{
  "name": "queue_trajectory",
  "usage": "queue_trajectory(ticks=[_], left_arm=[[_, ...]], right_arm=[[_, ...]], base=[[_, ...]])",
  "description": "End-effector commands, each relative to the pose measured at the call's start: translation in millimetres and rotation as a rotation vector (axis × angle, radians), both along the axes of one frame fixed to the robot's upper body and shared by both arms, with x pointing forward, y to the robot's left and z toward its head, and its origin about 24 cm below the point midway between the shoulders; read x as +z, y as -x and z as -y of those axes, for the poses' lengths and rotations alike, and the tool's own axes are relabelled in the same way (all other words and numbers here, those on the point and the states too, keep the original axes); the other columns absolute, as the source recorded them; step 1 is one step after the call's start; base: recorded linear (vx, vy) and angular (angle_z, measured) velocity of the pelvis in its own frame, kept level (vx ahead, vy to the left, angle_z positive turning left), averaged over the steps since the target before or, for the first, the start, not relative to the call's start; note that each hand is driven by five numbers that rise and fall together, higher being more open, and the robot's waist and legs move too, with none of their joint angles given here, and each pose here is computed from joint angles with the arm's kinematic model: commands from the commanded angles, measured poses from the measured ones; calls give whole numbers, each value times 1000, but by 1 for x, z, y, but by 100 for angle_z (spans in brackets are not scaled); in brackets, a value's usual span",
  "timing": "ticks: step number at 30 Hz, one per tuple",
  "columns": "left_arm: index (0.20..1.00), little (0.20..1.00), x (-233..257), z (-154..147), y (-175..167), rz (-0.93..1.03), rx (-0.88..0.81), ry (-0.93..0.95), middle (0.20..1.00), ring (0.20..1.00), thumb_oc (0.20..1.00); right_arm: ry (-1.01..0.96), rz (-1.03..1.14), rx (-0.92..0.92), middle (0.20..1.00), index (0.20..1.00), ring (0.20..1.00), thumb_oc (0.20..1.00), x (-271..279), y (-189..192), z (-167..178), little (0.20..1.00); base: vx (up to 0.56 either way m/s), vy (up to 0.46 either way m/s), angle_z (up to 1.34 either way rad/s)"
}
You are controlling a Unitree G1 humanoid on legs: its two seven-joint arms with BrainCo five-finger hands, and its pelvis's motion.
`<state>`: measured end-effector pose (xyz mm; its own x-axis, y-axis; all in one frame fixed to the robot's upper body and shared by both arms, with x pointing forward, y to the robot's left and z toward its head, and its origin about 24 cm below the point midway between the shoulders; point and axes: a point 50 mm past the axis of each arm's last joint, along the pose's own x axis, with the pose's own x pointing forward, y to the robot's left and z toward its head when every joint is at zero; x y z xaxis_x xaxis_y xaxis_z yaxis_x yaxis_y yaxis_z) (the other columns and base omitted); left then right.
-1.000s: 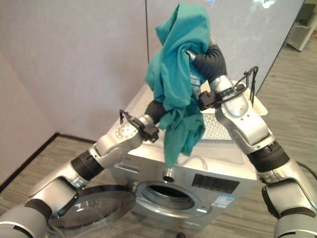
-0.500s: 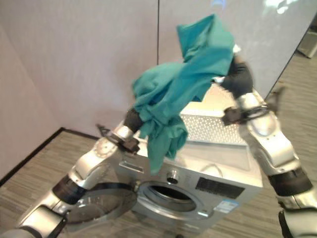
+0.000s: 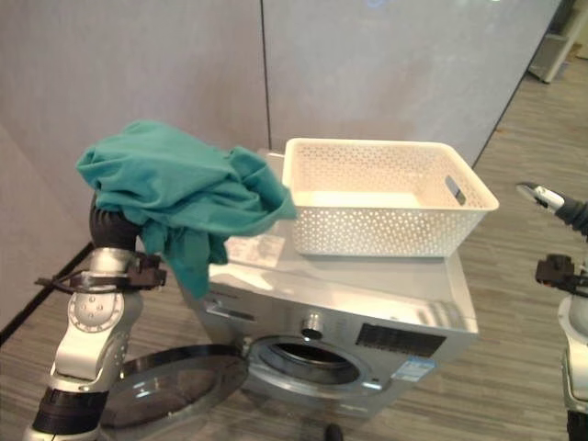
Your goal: Grab the laundry basket,head to the washer,open it,put in the laundry and shut it.
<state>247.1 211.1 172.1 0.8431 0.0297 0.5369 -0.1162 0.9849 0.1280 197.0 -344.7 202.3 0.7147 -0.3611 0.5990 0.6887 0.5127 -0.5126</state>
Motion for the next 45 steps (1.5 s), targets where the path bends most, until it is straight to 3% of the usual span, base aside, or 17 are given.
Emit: queue_trajectory(ticks=[1, 4, 7, 10, 12, 16, 17, 20, 22, 29, 30, 32, 39, 45], left_arm=[[200, 200, 33, 1, 20, 220, -6, -96, 200, 200, 200], [200, 200, 23, -6, 38, 190, -3, -42, 200, 200, 200], [200, 200, 14, -18, 60, 153, 14, 26, 200, 200, 200], [200, 200, 15, -29, 77, 172, 86, 41, 200, 200, 200], [200, 200, 22, -45, 83, 233, 233, -19, 200, 200, 200], [200, 200, 25, -57, 83, 262, 335, -91, 200, 200, 200], [200, 200, 18, -59, 82, 223, 338, -89, 200, 200, 200], [200, 200, -8, -58, 75, 79, 288, -48, 200, 200, 200], [200, 200, -18, -55, 71, 25, 256, -33, 200, 200, 200], [200, 200, -120, -7, 56, -519, -119, 66, 200, 200, 200], [200, 200, -121, -7, 56, -519, -120, 66, 200, 200, 200], [200, 200, -155, 13, 61, -701, -259, -8, 200, 200, 200], [200, 200, -196, 33, 66, -877, -365, -113, 200, 200, 200], [200, 200, -210, 51, 38, -888, -340, -107, 200, 200, 200]], right_arm=[[57, 41, -220, 1000, 1000, 1000, 1000, 0, 13, 22, 1000], [-10, -104, -405, 1000, 1000, 1000, 1000, -47, 38, 44, 1000], [-151, -372, -674, 1000, 1000, 1000, 1000, -127, 89, 72, 1000], [-328, -576, -847, 1000, 1000, 1000, 1000, -194, 137, 73, 1000], [-634, -782, -1001, 1000, 1000, 1000, 1000, -265, 187, 51, 1000], [-1048, -969, -1043, 1000, 1000, 1000, 1000, -322, 226, 5, 1000], [-1227, -995, -1065, 1000, 1000, 1000, 1000, -336, 239, -16, 1000], [-1359, -1046, -1046, 1000, 1000, 1000, 1000, -347, 241, -37, 1000], [-1369, -1072, -1033, 1000, 1000, 1000, 1000, -349, 240, -41, 1000], [-1309, -1200, -795, 1000, 1000, 1000, 1000, -361, 192, -65, 1000], [-1309, -1199, -796, 1000, 1000, 1000, 1000, -361, 192, -64, 1000], [-1229, -1282, -696, 1000, 1000, 1000, 1000, -363, 179, -72, 1000], [-1167, -1399, -635, 1000, 1000, 1000, 1000, -366, 182, -81, 1000], [-1032, -1486, -468, 1000, 1000, 1000, 1000, -369, 169, -97, 1000]], base=[[8, -17, -4], [-12, -20, 1], [5, -26, 7], [1, -22, 27], [-16, -35, 28], [16, -23, 11], [36, -21, 15], [20, -11, 17], [0, 0, 0], [-14, -6, 10], [0, 0, 0], [0, 0, 0], [1, 0, -1], [-85, 6, -18]])
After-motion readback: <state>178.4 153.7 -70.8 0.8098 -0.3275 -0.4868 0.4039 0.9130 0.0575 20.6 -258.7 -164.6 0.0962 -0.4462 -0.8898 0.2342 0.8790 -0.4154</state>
